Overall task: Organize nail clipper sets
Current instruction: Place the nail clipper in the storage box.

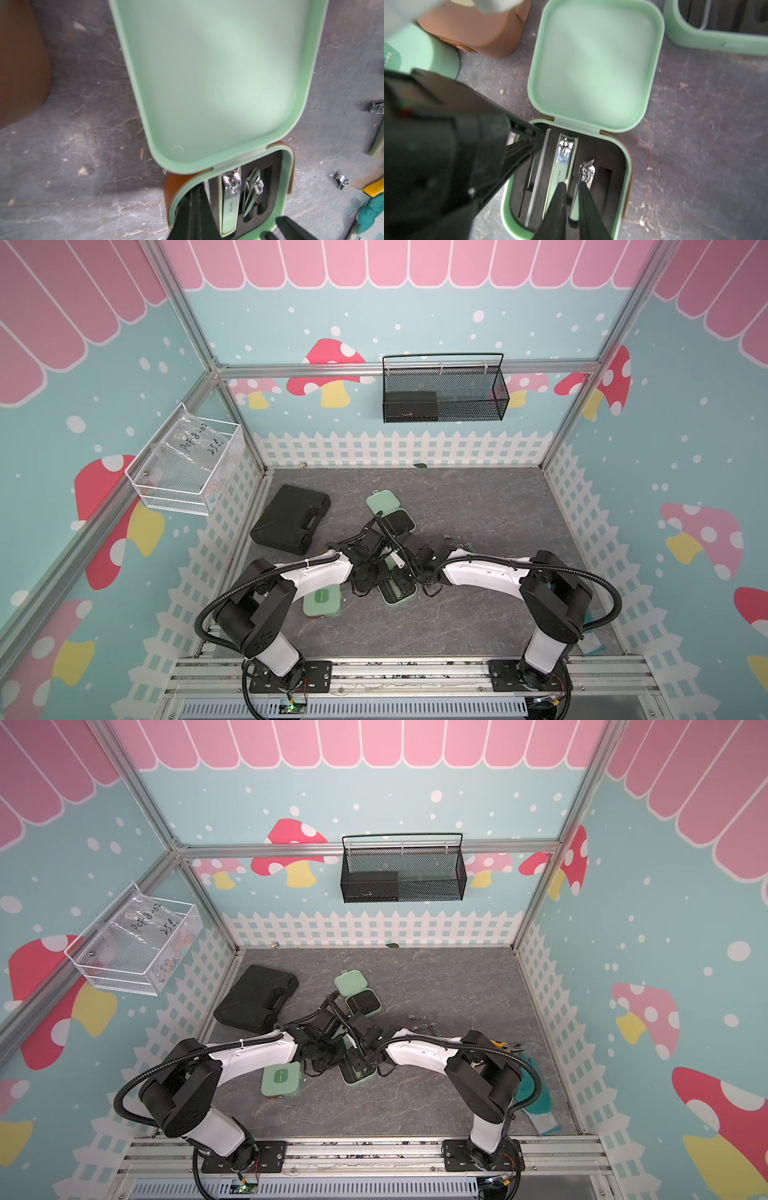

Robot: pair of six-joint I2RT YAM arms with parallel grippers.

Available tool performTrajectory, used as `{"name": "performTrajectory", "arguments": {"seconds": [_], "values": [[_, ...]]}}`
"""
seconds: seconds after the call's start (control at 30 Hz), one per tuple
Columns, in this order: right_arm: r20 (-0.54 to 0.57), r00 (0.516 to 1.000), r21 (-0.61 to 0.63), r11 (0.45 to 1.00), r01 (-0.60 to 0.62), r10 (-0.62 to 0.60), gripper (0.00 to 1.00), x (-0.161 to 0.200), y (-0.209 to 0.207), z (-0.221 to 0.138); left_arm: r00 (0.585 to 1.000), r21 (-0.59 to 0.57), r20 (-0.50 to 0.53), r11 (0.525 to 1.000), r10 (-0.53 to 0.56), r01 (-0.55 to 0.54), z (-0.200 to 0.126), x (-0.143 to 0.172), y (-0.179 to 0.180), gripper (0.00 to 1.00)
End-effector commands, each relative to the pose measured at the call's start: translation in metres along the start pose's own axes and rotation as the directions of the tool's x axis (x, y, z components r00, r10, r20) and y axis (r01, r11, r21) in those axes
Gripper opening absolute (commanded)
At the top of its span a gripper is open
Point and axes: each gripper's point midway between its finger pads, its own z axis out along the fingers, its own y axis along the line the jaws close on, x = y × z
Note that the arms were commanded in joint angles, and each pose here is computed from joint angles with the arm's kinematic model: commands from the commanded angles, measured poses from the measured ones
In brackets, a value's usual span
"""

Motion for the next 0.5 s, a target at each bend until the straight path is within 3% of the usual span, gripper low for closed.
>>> {"name": "performTrajectory", "arguments": {"seconds": [0.0,0.47], "values": [[0.009,1.0,0.032,0.999,-0.018,0.017,0.12,0.003,-0.008,0.014,0.999,-0.069,-0.037,0.998,-0.009,0.007,0.013,0.011,0.022,0.0],[-0.071,0.995,0.051,0.997,-0.062,0.065,0.08,0.054,-0.023,0.039,0.999,-0.07,-0.043,0.997,-0.011,0.008,0.014,0.013,0.024,0.0]]}}
